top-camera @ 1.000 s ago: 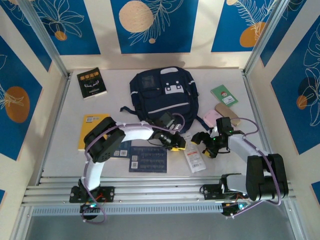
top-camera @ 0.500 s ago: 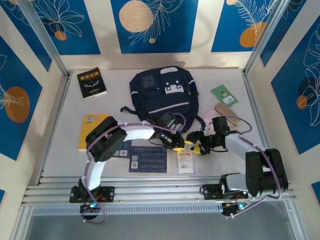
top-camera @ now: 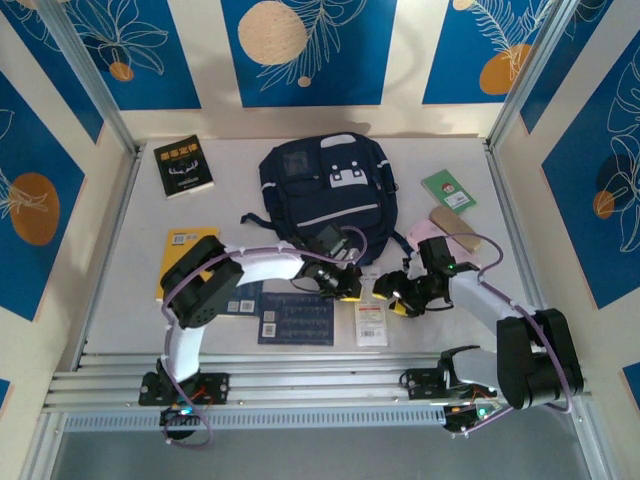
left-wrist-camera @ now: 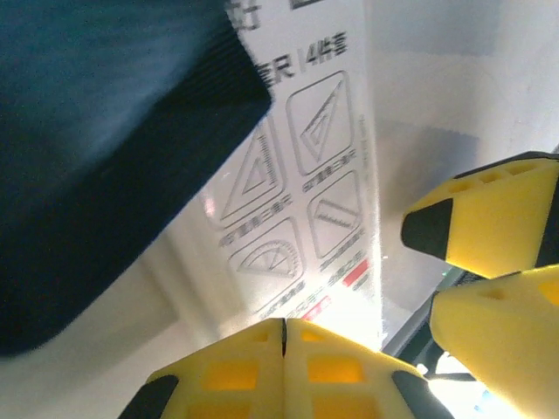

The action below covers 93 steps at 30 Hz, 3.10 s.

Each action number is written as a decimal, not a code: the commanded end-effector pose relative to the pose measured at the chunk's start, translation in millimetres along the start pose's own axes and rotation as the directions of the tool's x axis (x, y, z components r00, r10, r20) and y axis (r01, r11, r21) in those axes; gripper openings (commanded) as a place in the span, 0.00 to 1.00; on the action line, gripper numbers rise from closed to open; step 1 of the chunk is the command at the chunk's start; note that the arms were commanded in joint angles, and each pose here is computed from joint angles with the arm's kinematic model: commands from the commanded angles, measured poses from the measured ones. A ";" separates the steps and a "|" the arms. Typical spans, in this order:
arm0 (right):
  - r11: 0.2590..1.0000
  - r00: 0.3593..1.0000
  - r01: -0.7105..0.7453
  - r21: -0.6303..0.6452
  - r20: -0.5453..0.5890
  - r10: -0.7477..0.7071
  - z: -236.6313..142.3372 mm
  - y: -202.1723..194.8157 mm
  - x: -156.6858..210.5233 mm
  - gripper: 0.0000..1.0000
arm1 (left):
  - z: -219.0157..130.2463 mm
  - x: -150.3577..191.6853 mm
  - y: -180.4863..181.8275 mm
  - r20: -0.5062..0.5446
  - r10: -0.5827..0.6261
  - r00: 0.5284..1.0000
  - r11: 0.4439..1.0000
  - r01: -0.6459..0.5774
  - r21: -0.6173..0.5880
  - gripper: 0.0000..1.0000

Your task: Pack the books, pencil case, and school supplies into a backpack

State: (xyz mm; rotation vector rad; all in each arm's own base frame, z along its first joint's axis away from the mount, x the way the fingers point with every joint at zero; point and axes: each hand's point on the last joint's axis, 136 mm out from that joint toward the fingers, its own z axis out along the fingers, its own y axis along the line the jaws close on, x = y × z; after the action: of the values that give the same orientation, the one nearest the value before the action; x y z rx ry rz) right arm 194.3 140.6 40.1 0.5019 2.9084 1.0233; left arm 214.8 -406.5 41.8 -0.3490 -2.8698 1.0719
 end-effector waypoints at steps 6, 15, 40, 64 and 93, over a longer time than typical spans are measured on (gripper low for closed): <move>0.999 0.999 0.023 0.038 -0.027 -0.022 9.0 3.9 -0.7 0.66 | -7.5 9.6 31.5 0.007 -0.021 1.000 0.987 0.021 -0.160 0.00; 1.000 0.998 0.024 -0.011 -0.057 -0.025 16.7 17.4 0.5 0.64 | 6.9 8.2 47.0 -0.015 -0.052 0.999 0.976 0.048 -0.213 0.00; 1.000 1.000 -0.010 -0.006 0.016 0.011 -1.1 14.0 -1.3 0.00 | -41.0 3.8 15.5 0.044 0.005 0.999 0.988 0.002 -0.156 0.18; 0.702 0.805 0.593 -0.394 0.313 -0.504 -118.8 199.3 3.5 0.00 | -228.8 -56.2 -37.9 0.389 0.066 0.919 0.944 -0.183 0.273 0.72; 0.645 0.840 0.517 -0.563 0.187 -0.509 -98.5 233.5 15.7 0.37 | -273.4 -52.3 -92.9 0.477 -0.030 0.878 0.750 -0.296 0.591 0.00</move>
State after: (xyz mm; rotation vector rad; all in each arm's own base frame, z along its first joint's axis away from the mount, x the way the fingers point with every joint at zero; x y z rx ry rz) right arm 235.3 257.3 260.7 -0.3681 2.2505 1.7085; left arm 282.6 -316.3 286.5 -0.3026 -2.5962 2.2572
